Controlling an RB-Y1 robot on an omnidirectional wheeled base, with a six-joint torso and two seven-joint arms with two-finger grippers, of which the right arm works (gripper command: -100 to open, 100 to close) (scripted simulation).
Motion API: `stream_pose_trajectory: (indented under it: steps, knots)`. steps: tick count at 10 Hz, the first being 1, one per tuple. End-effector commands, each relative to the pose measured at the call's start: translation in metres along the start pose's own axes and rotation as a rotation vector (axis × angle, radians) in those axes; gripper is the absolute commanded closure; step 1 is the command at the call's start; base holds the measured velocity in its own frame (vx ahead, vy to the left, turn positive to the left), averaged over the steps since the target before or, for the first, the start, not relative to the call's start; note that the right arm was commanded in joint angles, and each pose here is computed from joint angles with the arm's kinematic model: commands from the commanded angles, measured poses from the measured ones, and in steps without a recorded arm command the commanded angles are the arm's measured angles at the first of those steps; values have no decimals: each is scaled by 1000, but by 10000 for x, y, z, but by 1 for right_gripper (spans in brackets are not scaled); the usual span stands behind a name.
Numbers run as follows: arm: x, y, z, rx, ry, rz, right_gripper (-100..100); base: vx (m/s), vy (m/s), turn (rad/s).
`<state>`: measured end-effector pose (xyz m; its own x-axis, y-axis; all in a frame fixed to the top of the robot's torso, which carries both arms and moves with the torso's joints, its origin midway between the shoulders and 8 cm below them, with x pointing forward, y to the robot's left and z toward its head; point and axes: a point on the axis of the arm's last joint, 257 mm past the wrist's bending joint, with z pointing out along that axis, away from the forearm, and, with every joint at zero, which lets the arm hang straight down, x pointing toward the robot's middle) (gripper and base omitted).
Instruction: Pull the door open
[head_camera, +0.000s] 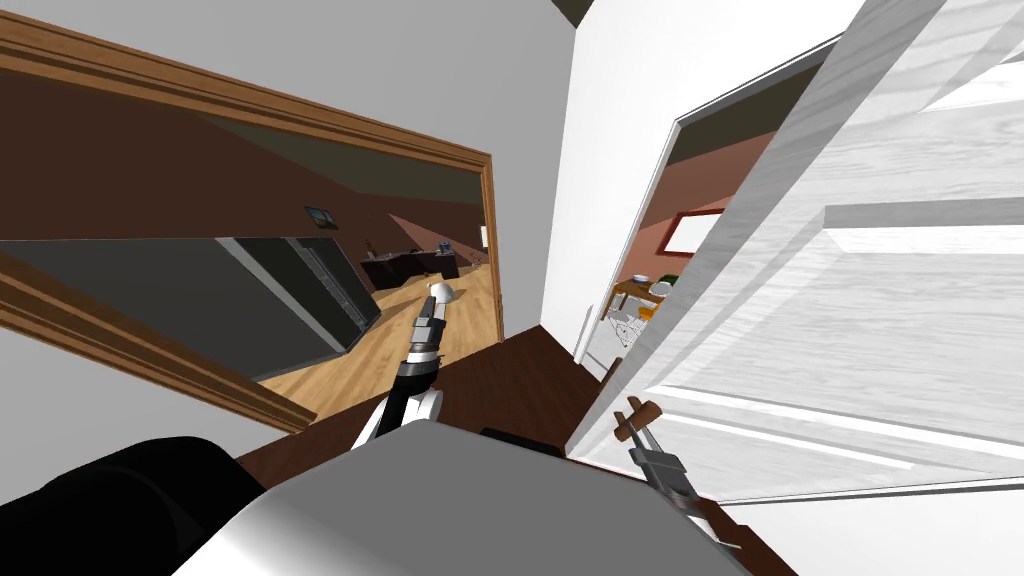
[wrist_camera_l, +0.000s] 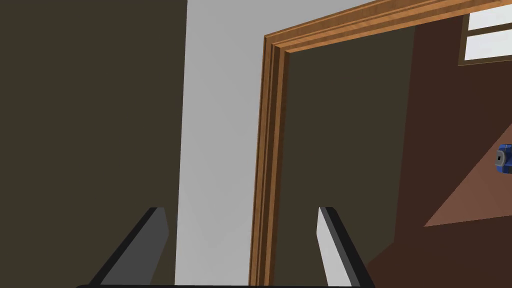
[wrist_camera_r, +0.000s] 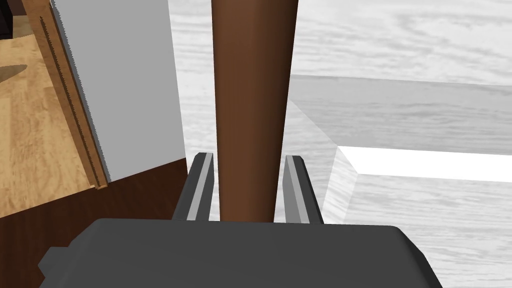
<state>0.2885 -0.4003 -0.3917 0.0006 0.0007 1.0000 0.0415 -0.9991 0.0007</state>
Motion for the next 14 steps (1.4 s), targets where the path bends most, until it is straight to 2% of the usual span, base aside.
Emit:
stream_pose_trajectory:
  steps: [1, 4, 14]
  knots:
    - [14, 2, 84, -15, 10, -4, 100, -140, -32, 150]
    - [46, 17, 262, -50, 31, -12, 100, -206, -74, 237]
    - [126, 112, 650, -152, 68, -27, 100, -112, -43, 156]
